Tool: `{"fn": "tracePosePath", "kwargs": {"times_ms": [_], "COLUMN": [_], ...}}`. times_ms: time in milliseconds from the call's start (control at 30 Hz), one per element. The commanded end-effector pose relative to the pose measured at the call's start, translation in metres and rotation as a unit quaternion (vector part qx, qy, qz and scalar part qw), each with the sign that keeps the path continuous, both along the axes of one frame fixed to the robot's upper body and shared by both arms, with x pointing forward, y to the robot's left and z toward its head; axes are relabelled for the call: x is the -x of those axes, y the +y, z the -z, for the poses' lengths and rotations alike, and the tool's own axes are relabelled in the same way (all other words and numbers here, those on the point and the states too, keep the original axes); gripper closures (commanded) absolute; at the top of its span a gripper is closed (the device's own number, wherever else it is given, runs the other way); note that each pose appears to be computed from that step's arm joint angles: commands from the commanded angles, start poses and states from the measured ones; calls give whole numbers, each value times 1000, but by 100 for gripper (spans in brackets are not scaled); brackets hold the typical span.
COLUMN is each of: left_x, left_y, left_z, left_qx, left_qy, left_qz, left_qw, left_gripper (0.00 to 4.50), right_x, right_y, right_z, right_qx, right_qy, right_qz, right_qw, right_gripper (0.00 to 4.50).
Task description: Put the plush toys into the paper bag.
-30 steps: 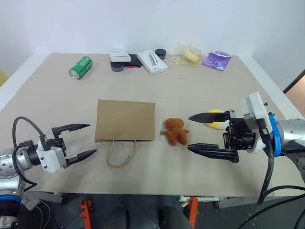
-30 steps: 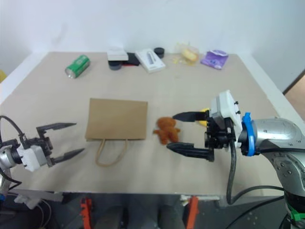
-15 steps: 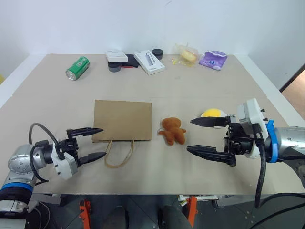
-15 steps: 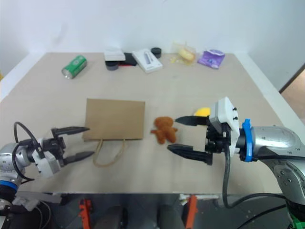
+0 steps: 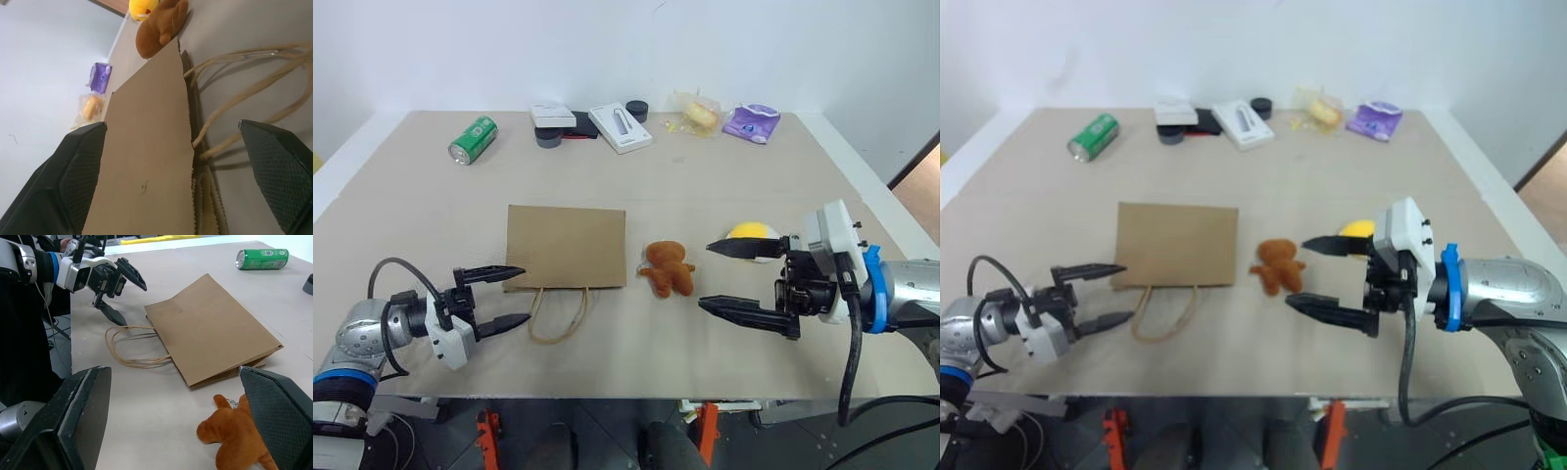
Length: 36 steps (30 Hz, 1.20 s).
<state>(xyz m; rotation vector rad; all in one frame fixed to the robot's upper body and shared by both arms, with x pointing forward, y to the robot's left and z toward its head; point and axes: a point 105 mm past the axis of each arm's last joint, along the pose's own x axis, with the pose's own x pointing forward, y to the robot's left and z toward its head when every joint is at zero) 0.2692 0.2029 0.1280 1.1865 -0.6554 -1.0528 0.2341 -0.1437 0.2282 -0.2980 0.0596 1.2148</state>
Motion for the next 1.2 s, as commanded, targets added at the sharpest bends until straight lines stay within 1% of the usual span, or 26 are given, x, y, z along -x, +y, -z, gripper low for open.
{"fn": "tracePosePath", "kwargs": {"times_ms": [33, 167, 400, 500, 533, 567, 600, 700, 733, 833, 967, 1033, 1067, 1200], "left_x": [1, 4, 1, 0, -1, -1, -2, -4, -5, -16, -26, -24, -22, -14], "left_y": [-7, -24, -34, -35, -35, -35, -35, -35, -35, -35, -43, -50, -53, -63], "left_z": [-2, 5, 6, 5, 4, 4, 3, 0, -1, -15, -60, -73, -76, -80], "left_qx": [11, 10, 20, 25, 26, 26, 27, 33, 37, 83, 190, 214, 222, 247], "left_qy": [-11, -5, -4, -2, -1, -1, 0, 1, 4, 39, 83, 101, 108, 137], "left_qz": [12, 40, 48, 48, 47, 47, 46, 43, 40, 7, -15, -12, -12, -15], "left_qw": [1000, 999, 999, 999, 999, 999, 999, 999, 999, 996, 978, 972, 969, 959], "left_gripper": [3, 3, 3, 87, 131, 195, 239, 401, 444, 444, 444, 450, 450, 450], "right_x": [1, 0, 0, 1, 1, 1, 1, 1, 1, 2, 4, -2, -6, -29], "right_y": [1, 2, 4, 4, 5, 5, 5, 6, 6, 10, 23, 34, 39, 62], "right_z": [-12, -14, -15, -15, -15, -15, -15, -14, -13, -8, 10, 21, 26, 51], "right_qx": [1, 0, -2, -3, -3, -4, -4, -5, -6, -9, -34, -60, -72, -114], "right_qy": [-32, -34, -36, -36, -36, -36, -35, -34, -33, -22, 8, 15, 19, 37], "right_qz": [-2, -4, -2, 0, 0, 0, 1, 2, 2, 1, 0, 17, 24, 70], "right_qw": [999, 999, 999, 999, 999, 999, 999, 999, 999, 1000, 999, 998, 997, 990], "right_gripper": [1, 1, 1, 0, 0, 0, 0, 0, 0, 0, 0, 52, 89, 275]}}
